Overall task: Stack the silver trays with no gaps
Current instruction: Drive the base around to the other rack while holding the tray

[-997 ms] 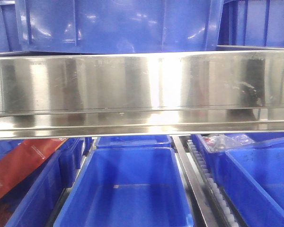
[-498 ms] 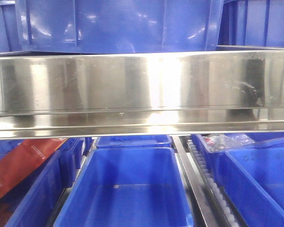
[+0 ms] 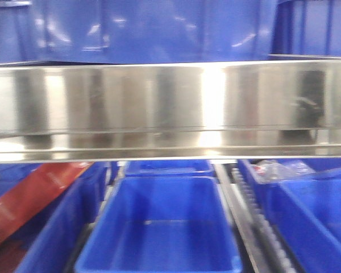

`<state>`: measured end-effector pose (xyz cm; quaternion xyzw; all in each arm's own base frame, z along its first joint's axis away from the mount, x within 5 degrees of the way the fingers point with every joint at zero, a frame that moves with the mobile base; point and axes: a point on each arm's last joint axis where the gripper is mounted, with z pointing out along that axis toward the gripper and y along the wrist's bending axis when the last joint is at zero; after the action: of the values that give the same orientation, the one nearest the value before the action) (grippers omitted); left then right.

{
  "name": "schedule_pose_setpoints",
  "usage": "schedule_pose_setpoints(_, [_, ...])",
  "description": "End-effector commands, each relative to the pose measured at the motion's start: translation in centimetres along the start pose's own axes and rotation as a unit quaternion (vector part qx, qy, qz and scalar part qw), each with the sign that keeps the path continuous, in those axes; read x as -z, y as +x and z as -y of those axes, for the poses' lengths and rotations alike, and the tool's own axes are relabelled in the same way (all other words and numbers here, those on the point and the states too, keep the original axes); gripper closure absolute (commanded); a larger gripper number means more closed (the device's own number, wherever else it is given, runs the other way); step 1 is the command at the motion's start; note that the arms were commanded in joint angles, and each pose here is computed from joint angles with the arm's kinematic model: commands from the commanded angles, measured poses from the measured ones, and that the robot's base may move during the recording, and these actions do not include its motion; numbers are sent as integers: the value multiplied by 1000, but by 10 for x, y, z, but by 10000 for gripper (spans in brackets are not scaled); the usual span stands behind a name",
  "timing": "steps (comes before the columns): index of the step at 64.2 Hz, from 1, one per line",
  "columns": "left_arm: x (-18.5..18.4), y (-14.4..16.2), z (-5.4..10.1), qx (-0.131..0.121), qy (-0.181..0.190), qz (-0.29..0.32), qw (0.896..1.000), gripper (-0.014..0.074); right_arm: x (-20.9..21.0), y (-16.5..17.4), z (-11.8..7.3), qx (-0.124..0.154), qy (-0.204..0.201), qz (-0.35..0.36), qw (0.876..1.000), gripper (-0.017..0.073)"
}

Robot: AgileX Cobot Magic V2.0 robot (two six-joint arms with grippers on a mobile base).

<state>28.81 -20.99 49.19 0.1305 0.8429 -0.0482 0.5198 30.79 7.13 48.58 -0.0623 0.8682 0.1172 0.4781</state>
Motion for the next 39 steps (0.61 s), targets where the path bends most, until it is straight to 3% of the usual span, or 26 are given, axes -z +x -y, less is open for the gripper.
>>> schedule_pose_setpoints(1, [5, -6, -1, -10, -1, 24, 1000, 601, 9, -6, -1, 18, 2, 28, 999, 628])
schedule_pose_setpoints(39, [6, -6, -1, -11, -1, 25, 1000, 601, 9, -6, -1, 18, 2, 29, 999, 628])
